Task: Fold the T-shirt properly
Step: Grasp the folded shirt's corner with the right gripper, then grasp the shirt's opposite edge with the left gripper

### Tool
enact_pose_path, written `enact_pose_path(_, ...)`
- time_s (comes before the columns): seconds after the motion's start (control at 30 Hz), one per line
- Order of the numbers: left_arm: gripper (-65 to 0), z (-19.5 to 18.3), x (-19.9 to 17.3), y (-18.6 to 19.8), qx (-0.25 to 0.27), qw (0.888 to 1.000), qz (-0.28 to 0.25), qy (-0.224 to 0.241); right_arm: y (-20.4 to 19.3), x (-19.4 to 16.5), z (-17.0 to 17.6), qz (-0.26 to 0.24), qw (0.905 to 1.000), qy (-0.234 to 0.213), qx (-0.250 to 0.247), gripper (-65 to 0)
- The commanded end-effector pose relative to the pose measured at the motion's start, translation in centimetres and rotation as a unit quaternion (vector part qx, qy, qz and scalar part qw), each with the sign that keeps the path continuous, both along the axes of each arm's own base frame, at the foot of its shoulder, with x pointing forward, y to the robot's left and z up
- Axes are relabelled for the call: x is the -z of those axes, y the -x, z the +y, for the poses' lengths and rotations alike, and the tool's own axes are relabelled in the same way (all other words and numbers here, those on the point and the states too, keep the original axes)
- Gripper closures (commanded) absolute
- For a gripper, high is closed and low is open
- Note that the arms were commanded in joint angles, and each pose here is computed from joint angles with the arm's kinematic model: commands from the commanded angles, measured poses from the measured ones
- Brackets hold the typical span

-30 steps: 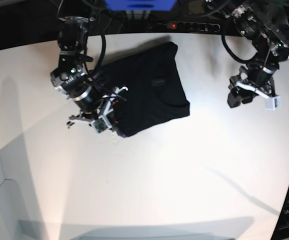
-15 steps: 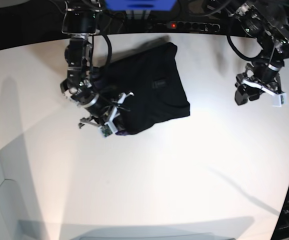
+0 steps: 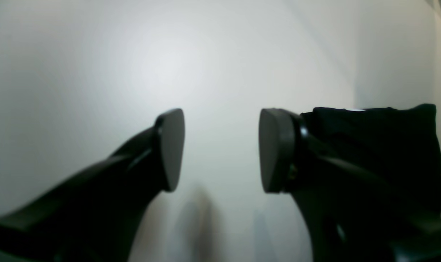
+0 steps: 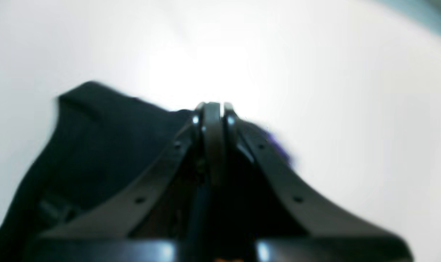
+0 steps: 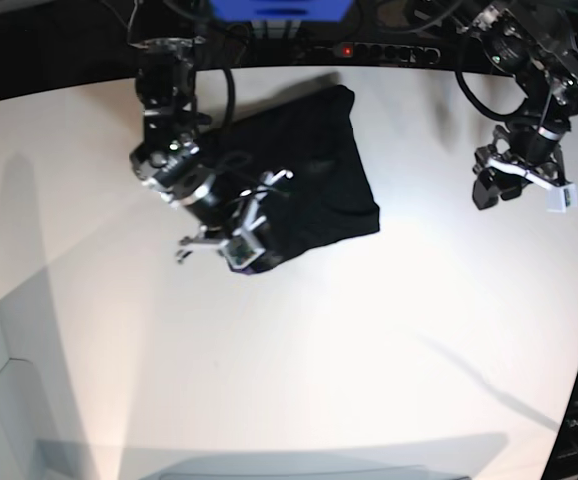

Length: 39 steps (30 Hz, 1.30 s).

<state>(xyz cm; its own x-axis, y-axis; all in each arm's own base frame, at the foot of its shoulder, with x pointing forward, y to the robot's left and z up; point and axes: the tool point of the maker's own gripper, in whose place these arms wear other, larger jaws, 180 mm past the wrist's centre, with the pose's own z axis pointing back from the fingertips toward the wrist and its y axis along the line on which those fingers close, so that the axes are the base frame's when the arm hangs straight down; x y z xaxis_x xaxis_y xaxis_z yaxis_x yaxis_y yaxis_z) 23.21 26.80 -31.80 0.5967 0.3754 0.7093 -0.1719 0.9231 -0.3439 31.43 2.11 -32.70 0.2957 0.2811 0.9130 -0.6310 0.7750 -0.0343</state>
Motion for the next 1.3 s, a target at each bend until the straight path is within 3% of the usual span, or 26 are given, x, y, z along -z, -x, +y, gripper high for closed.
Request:
enact_pose_path(0.0,-31.9,0.2,-1.1,-0.5,0.002,1.0,-0.02,-0.006,-0.7,-0.2,0.2,-0.006,0.9999,-0.013,0.001,0.0)
enact_pose_path(0.33,-31.9,0.3,-0.8,0.1,0.0,1.0,-0.01,-0.007,-2.2,5.8,-0.8,0.059,0.996,-0.061,0.031,0.0)
enact_pose_path(0.47,-32.2,0.0,-0.6,0.2,0.003,1.0,-0.009,-0.004,-1.8,6.2,-0.5,0.06,0.9951,-0.072,0.03,0.0)
enact_pose_path(0.67,-32.4,-0.6,-0.3,0.3,0.006,1.0,-0.009,0.005,-1.4,0.0,-1.3,-0.03,0.997,-0.064,0.033,0.0)
enact_pose_path(0.87,-33.5,-3.5,0.8,0.6,-0.002,0.999,-0.012,0.053,0.2,-7.1,-2.3,-0.126,0.9895,-0.059,0.04,0.0)
enact_pose_path(1.1,-52.5,-11.4,2.2,0.1,0.097,0.99,0.008,0.102,0.7,-7.5,-4.4,-0.129,0.9874,-0.06,0.068,0.0)
enact_pose_path(1.27,-53.7,-16.0,5.0,0.4,0.157,0.978,0.056,0.128,0.6,-7.1,-5.5,-0.125,0.9873,-0.053,0.083,0.0)
